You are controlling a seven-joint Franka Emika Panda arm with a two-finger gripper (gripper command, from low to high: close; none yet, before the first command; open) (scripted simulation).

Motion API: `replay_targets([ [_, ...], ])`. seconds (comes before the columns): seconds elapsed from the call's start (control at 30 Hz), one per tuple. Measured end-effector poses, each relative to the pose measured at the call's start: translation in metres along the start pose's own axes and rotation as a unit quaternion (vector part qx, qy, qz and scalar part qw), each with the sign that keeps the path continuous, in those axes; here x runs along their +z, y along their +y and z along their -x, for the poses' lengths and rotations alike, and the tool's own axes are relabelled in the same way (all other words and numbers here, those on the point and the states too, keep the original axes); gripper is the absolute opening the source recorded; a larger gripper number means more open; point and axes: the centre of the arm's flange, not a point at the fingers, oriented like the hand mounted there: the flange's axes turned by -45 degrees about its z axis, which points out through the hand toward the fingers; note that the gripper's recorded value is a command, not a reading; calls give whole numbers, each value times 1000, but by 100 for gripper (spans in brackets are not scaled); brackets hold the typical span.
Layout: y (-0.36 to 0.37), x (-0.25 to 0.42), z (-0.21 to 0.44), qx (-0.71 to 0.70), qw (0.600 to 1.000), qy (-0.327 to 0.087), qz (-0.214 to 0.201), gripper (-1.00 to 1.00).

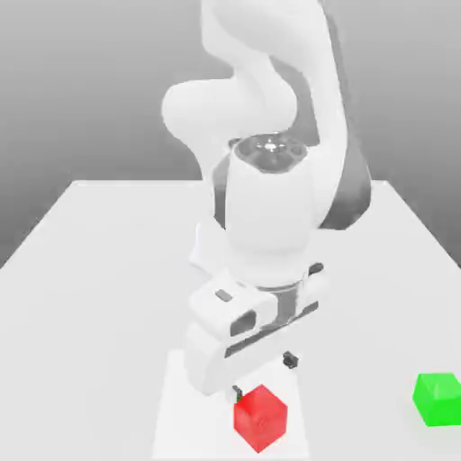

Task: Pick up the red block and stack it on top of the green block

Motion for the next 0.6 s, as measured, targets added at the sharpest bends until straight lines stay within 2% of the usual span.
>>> replay_targets([
  [0.07, -1, 25, 1, 0, 1000, -1, -1, 0],
  [0.1, -1, 32, 2, 0, 1000, -1, -1, -100],
  [0.3, -1, 35, 2, 0, 1000, -2, -1, -100],
  [0.5, -3, -23, 0, -5, 1000, -2, -1, -100],
  [0.6, -55, -39, -43, -126, 992, -1, -3, -100],
])
